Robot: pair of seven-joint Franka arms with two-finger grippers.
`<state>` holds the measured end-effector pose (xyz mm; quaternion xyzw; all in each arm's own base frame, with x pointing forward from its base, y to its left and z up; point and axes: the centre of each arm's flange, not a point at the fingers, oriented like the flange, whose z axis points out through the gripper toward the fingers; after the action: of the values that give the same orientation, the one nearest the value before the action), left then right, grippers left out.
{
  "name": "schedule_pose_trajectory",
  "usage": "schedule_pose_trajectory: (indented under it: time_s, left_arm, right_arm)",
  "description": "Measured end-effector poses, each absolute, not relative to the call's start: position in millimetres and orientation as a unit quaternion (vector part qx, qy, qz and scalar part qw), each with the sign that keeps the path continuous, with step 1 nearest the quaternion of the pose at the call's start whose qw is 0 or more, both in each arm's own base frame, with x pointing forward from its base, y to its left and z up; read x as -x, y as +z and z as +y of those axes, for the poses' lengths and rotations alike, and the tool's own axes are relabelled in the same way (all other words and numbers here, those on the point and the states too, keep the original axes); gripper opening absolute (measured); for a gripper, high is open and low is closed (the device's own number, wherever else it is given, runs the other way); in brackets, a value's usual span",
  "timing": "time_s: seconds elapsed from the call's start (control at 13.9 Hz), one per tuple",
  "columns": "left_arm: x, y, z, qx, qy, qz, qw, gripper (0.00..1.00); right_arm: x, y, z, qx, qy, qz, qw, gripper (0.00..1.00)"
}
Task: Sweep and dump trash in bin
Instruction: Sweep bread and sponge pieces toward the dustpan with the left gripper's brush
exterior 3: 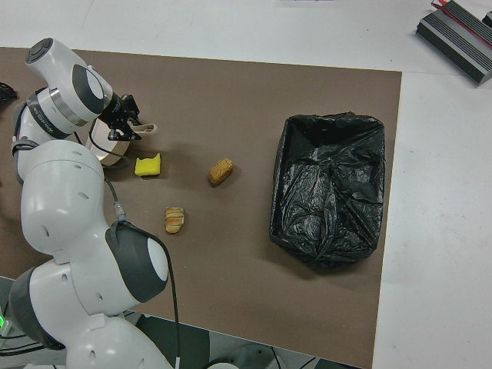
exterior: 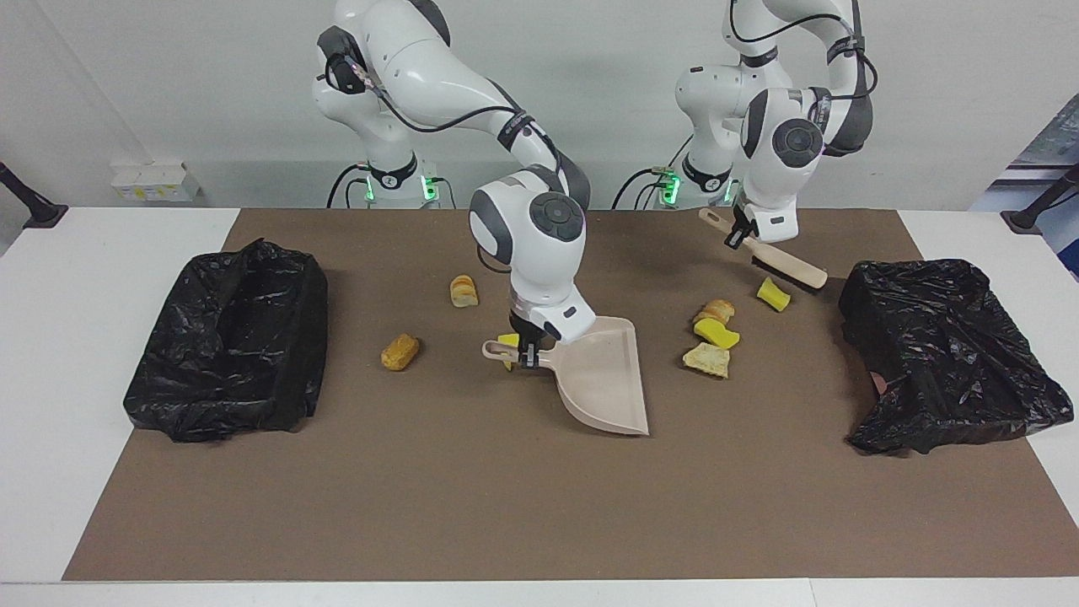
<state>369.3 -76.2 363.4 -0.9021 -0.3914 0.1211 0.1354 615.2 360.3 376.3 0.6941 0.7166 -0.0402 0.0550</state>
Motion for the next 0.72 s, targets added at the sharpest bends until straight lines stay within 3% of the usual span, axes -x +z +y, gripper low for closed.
schedule_pose_trajectory:
  time_s: [0.29,0.72]
  left_arm:
    - [-361,348,-84,0.918,0.11,-0.359,0.123,0.25]
    - [-391,352,-118,0.953,0.094,-0.286,0.031,0.25]
  right_arm:
    - [-612,373,365,-0.682,-0.038,0.729,0.053,0.31]
    - [-604,346,367,-0.677,-0.036,0.733,0.051,0.31]
